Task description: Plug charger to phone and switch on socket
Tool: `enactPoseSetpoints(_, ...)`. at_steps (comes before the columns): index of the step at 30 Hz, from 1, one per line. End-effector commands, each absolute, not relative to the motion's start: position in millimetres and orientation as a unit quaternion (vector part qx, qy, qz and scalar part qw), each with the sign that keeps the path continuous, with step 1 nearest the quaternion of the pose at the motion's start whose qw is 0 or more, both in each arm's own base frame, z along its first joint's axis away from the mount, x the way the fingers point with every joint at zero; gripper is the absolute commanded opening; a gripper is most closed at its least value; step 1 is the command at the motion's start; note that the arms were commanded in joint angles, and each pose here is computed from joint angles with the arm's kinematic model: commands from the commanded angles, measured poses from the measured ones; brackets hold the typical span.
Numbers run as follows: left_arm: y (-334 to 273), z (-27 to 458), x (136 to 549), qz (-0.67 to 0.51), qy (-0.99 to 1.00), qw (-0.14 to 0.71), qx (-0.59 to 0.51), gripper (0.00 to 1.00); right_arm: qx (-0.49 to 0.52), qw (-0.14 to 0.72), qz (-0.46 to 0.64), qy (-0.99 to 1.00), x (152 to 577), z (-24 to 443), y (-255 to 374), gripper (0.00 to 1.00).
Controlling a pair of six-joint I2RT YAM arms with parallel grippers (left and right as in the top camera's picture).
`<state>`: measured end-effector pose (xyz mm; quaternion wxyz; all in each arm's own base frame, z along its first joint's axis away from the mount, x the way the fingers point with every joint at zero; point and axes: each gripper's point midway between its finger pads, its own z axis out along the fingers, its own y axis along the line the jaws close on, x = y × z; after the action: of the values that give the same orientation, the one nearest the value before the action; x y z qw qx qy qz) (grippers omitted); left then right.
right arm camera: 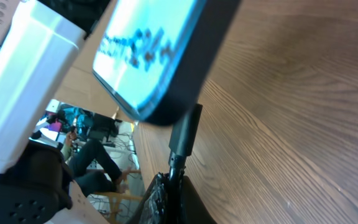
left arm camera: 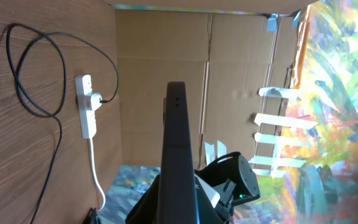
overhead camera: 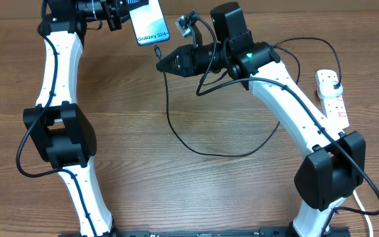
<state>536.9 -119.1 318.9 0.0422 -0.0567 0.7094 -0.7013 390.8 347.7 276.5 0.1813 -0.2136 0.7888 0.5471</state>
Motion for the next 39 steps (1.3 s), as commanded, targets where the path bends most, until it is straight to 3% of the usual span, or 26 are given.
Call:
enactPoseSetpoints(1,-121,333,530,-0.705,0.707,0.043,-0.03,0.04,-0.222,0.179,0.569,0.772,384,294,345,0.04)
enactPoseSetpoints(39,-105,331,545,-0.696,0.711,0.086,-0.053,0.04,-0.247,0.186,0.592,0.745,382,308,343,0.04)
